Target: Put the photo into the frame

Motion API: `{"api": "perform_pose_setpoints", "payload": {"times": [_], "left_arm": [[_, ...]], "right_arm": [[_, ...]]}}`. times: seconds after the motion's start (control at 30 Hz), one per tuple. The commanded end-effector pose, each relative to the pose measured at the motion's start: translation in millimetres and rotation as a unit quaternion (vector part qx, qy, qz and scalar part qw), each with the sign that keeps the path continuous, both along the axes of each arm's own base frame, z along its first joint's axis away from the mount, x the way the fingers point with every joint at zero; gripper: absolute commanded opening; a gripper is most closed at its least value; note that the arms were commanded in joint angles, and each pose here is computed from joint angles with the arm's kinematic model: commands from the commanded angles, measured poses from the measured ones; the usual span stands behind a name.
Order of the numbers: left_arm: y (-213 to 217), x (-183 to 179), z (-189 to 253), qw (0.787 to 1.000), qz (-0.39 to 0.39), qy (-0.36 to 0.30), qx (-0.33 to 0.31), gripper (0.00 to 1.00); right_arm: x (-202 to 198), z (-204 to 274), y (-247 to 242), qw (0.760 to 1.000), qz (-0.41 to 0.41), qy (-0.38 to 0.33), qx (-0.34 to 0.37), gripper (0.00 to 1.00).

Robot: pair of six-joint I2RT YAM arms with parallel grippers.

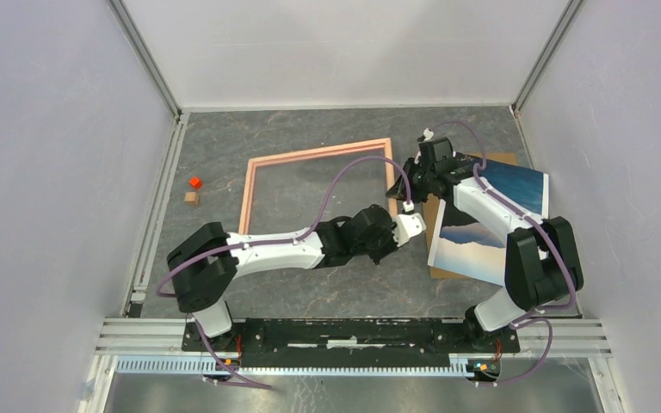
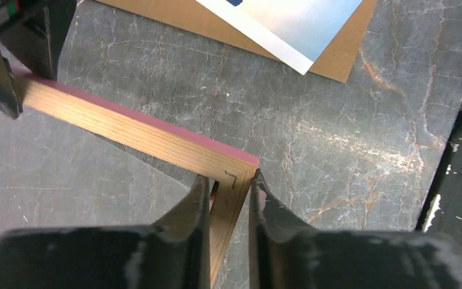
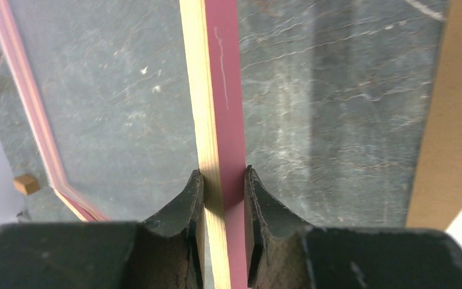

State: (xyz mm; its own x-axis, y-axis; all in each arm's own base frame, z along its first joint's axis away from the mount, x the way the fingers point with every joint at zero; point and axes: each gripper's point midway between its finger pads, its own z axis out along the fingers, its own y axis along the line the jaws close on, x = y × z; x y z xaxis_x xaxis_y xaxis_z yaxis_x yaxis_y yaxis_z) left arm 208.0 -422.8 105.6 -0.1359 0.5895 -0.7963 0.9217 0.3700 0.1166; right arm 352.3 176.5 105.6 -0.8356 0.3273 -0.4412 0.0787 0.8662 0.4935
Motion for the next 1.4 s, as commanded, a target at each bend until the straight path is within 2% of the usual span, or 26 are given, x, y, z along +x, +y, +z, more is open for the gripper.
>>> {"api": "perform_pose_setpoints", "payload": {"times": [0.0, 0.03, 0.1, 0.13, 0.2, 0.3, 0.37, 0.43, 0.53, 0.63, 0.77, 0.93, 1.03, 1.37], "left_arm": [[2, 9, 51, 0.995, 0.031, -0.06, -0.07, 0.08], [5, 9, 59, 0.994, 0.036, -0.067, -0.082, 0.03], [10, 9, 70, 0.99, 0.046, -0.074, -0.108, 0.02], [13, 7, 76, 0.989, 0.043, -0.076, -0.12, 0.02], [18, 3, 86, 0.986, 0.042, -0.081, -0.141, 0.02], [25, -2, 98, 0.982, 0.039, -0.087, -0.162, 0.02], [28, -6, 106, 0.98, 0.031, -0.088, -0.174, 0.02], [30, -13, 116, 0.978, 0.019, -0.088, -0.189, 0.02], [33, -20, 129, 0.973, 0.003, -0.091, -0.21, 0.02], [35, -26, 136, 0.972, -0.013, -0.094, -0.217, 0.02], [38, -40, 147, 0.965, -0.048, -0.099, -0.237, 0.02], [49, -62, 165, 0.953, -0.102, -0.113, -0.262, 0.02], [58, -74, 177, 0.945, -0.123, -0.12, -0.277, 0.02], [70, -82, 199, 0.939, -0.127, -0.123, -0.296, 0.02]], "right_arm": [[25, 76, 28, 0.99, 0.014, -0.1, 0.094, 0.1], [26, 78, 26, 0.99, 0.016, -0.11, 0.086, 0.21], [28, 83, 15, 0.989, 0.013, -0.131, 0.069, 0.4], [28, 87, 11, 0.987, 0.018, -0.146, 0.067, 0.45], [28, 90, -3, 0.984, 0.025, -0.159, 0.073, 0.63], [25, 94, -26, 0.978, 0.05, -0.184, 0.079, 0.82], [21, 88, -36, 0.976, 0.064, -0.194, 0.078, 0.9], [15, 77, -34, 0.976, 0.09, -0.18, 0.077, 0.91], [4, 64, -21, 0.974, 0.123, -0.151, 0.113, 0.89], [-1, 65, -8, 0.962, 0.14, -0.165, 0.164, 0.87], [-8, 60, -1, 0.954, 0.167, -0.162, 0.186, 0.9], [-19, 69, 1, 0.949, 0.157, -0.174, 0.209, 0.92], [-27, 79, 3, 0.948, 0.145, -0.171, 0.226, 0.9], [-51, 114, 22, 0.935, 0.15, -0.183, 0.266, 0.81]]}}
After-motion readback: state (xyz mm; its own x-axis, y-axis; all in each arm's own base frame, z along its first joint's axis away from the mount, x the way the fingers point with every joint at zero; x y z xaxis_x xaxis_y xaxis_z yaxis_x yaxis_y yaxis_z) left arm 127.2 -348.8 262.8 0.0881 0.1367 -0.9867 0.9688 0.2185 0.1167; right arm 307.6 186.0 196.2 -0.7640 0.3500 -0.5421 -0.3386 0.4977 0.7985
